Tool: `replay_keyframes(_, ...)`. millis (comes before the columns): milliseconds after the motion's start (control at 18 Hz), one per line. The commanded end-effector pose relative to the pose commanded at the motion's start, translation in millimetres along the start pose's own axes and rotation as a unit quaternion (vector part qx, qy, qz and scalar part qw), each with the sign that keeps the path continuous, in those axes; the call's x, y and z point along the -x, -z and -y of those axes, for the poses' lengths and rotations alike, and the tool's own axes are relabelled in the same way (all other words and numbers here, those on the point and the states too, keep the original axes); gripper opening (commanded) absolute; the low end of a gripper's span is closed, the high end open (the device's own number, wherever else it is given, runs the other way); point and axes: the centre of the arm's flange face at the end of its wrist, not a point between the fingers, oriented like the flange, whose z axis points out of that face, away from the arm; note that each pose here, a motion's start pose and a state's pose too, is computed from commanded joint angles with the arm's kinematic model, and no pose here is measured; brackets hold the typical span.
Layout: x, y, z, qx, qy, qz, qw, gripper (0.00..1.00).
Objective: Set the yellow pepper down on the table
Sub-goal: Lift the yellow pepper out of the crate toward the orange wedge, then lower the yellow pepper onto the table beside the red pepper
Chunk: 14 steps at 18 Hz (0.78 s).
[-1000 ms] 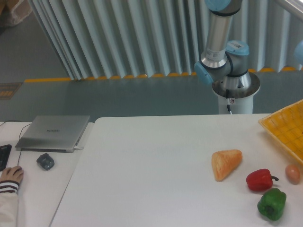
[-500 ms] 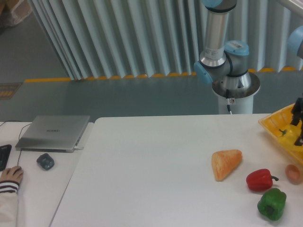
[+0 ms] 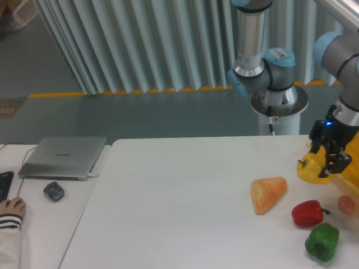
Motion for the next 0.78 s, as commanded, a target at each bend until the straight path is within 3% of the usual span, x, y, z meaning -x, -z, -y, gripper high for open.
replay_keyframes(167, -5, -15, 20, 0.067, -0.003, 0.007, 0.9978, 0.46)
replay_keyframes(389, -9, -25, 36, 0.089, 0.021, 0.027, 0.9954, 0.46)
replay_keyframes(500, -13, -40, 46, 0.118, 0.040, 0.058, 0.9905, 0.45)
replay_keyframes(778, -13, -66, 72, 0.159, 0.077, 0.093, 0.9798, 0.43)
